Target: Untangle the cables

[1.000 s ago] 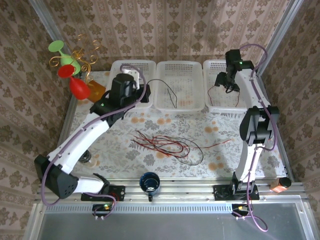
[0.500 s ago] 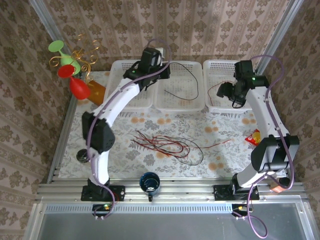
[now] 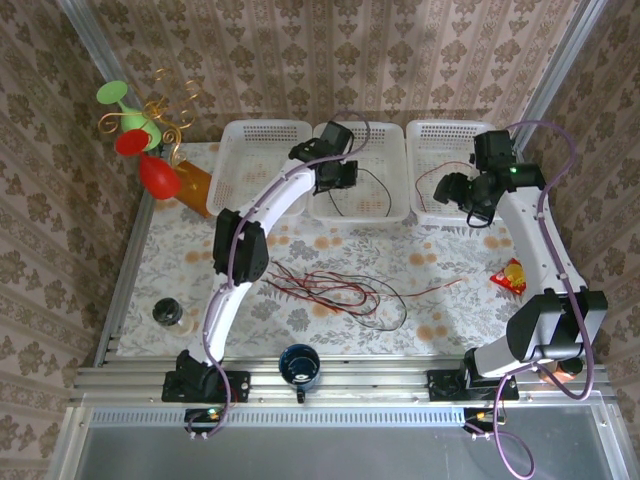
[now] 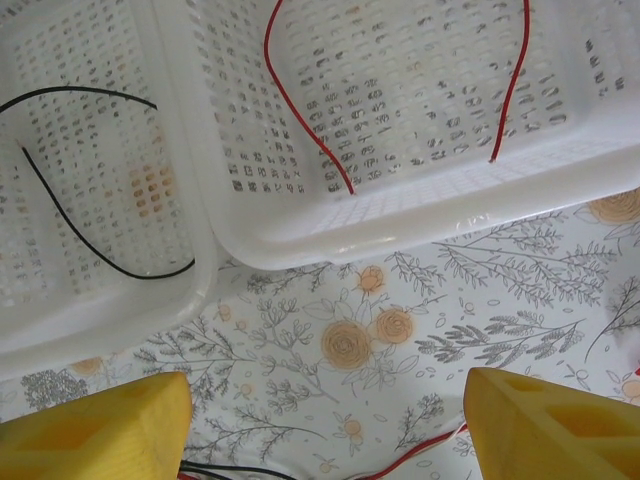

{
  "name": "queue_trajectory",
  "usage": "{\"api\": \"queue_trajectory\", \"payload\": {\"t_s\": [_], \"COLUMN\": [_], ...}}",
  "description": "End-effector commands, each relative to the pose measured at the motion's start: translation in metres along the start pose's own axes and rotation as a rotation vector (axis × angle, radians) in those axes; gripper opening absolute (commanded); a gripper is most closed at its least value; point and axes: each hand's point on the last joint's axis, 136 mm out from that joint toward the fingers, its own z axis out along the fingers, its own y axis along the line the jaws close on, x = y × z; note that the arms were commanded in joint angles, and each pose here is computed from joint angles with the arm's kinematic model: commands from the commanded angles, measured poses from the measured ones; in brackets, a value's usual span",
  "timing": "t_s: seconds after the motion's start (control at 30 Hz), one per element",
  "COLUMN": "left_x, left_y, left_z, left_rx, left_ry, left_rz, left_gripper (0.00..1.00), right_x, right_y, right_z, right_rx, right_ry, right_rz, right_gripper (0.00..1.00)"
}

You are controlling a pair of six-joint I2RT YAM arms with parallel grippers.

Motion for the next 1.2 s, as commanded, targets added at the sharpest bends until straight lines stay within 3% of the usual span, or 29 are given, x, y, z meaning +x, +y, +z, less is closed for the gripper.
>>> {"api": "queue_trajectory", "payload": {"t_s": [0.0, 0.1, 0.13, 0.37, 0.67, 0.9, 1.17], "left_x": [0.01, 0.008, 0.006, -0.017, -0.014, 0.042, 0.106], "left_y": [-0.012, -0.015, -0.015, -0.017, -0.044, -0.068, -0.072], "left_z": [0.003, -0.001, -0.004, -0.047, -0.106, -0.122, -0.121], "left_rx": [0.03, 0.039, 0.035, -0.008, 0.066, 0.189, 0.239], "left_ry": [0.041, 0.035, 0.027, -0.073, -0.146, -0.141, -0.096], "left_rz": [0.019, 0.021, 0.023, 0.081, 0.206, 0.335, 0.369], "left_gripper": [0.13, 0.51, 0.6, 0.91, 0.88, 0.84, 0.81], "right_x": [0.006, 0.012, 0.015, 0.043, 0.1, 0.153, 0.17], "right_y": [0.001, 0.001, 0.001, -0.011, -0.041, -0.05, -0.078], "right_z": [-0.009, -0.009, -0.008, -0.001, 0.018, 0.05, 0.083], "right_rx": [-0.028, -0.038, -0.044, -0.039, 0.059, 0.067, 0.176], "right_ry": [-0.001, 0.015, 0.022, 0.047, 0.157, 0.243, 0.2], "right_rz": [0.026, 0.038, 0.042, 0.106, 0.325, 0.472, 0.578], "right_gripper": [0.73, 0.73, 0.73, 0.73, 0.71, 0.61, 0.42]}}
